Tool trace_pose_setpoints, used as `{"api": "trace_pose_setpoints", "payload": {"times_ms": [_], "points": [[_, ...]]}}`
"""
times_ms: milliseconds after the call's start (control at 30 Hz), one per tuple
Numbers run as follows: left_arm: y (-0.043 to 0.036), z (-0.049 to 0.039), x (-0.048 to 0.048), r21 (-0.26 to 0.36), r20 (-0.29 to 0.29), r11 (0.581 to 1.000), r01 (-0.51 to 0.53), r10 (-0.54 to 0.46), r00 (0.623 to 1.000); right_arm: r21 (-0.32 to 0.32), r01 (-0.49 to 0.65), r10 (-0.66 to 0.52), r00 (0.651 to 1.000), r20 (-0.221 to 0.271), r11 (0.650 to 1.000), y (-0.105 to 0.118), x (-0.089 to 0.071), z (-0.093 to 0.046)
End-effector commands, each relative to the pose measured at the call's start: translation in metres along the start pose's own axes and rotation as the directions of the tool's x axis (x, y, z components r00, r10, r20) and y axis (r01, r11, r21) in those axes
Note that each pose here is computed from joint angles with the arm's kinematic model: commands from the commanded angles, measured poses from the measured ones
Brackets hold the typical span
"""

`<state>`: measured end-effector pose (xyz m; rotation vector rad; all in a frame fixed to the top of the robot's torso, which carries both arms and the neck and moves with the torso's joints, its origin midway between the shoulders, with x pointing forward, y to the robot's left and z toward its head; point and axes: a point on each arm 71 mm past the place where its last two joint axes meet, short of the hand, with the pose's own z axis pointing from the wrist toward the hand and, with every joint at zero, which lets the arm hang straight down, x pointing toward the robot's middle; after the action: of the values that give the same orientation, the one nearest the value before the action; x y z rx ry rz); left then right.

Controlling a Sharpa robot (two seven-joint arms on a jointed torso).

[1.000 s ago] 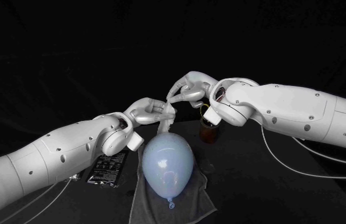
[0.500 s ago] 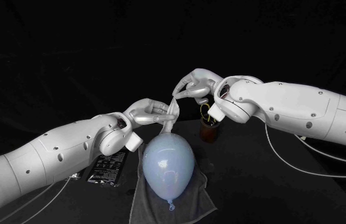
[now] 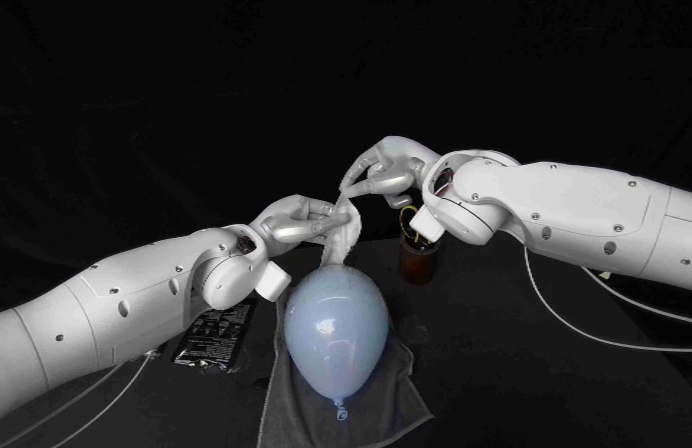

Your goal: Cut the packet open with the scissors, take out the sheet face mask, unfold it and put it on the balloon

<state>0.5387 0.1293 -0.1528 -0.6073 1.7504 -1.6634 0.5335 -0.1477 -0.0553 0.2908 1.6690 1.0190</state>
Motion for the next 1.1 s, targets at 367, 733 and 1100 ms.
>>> {"api": "trace_pose_setpoints", "payload": {"times_ms": [367, 733, 1100], "points": [[-0.0059, 0.0010, 0.0040, 0.057, -0.019, 0.992, 0.111, -0.110, 0.994, 0.019, 0.014, -0.014, 0.999, 0.031, 1.000, -0.001, -0.003, 0.006], [-0.0087, -0.0009, 0.0118, 0.071, -0.115, 0.987, 0.147, -0.139, 0.984, 0.021, 0.034, -0.036, 0.996, 0.078, 0.999, 0.000, -0.003, 0.014], [-0.0088, -0.0015, 0.0109, 0.070, -0.112, 0.982, 0.178, -0.169, 0.979, 0.027, 0.041, -0.042, 0.999, 0.031, 0.999, -0.001, 0.002, 0.015]]}}
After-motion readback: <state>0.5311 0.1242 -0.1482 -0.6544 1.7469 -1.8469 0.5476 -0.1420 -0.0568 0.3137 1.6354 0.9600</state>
